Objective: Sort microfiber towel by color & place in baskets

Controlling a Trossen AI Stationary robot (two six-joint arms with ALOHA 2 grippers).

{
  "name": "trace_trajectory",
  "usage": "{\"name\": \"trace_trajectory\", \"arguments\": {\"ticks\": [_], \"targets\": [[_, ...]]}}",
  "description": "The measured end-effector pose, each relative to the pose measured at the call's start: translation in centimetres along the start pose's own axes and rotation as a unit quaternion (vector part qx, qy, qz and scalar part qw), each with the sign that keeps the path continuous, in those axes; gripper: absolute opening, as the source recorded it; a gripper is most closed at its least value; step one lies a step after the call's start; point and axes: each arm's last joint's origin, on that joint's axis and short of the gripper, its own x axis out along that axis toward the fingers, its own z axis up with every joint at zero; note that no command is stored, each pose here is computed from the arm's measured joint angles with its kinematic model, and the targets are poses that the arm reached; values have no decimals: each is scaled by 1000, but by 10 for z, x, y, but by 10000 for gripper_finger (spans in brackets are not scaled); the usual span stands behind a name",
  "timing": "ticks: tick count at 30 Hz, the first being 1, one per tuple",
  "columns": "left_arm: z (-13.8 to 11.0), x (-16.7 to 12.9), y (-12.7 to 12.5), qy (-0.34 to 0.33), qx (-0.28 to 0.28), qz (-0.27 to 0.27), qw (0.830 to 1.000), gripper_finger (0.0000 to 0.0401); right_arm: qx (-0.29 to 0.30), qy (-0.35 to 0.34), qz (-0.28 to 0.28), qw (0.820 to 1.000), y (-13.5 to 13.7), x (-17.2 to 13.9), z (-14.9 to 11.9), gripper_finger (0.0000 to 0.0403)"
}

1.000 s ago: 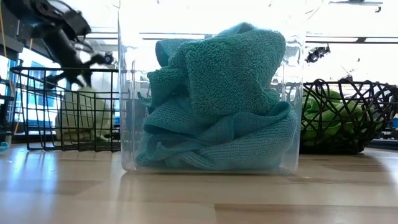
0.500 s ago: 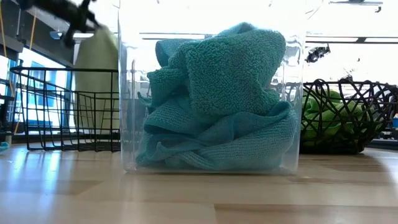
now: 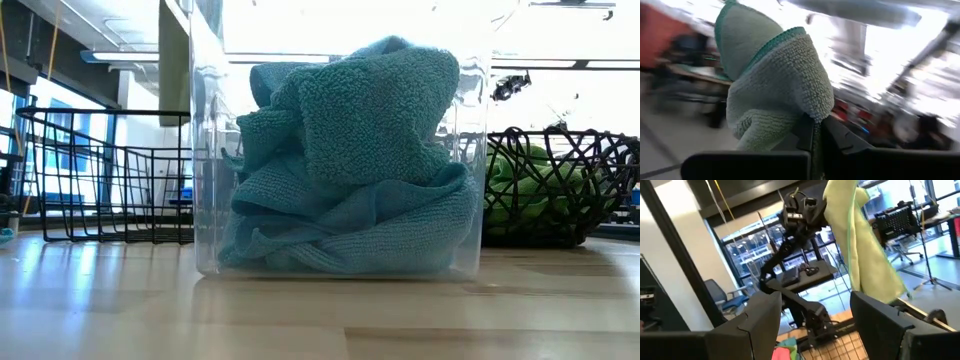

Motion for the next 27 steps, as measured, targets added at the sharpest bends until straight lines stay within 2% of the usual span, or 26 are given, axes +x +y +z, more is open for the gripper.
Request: {"name": "trace_trajectory", "arguments": {"ticks": [3, 8, 13, 18, 27], "targets": [[-2, 5, -9, 17, 15, -81, 996, 0, 1, -11, 10, 1000, 1, 0, 2, 236], [-8, 10, -25, 43, 51, -207, 976, 0, 2, -25, 48, 999, 5, 0, 7, 236], [-20, 11, -39, 79, 44, -269, 959, 0, 13, -27, 83, 996, 7, -1, 9, 236], [-34, 15, -51, 115, 37, -298, 947, 0, -1, -18, 110, 994, 13, -1, 7, 236], [-58, 28, -61, 153, 60, -287, 944, 0, -43, -15, 136, 990, 25, -2, 2, 236]]}}
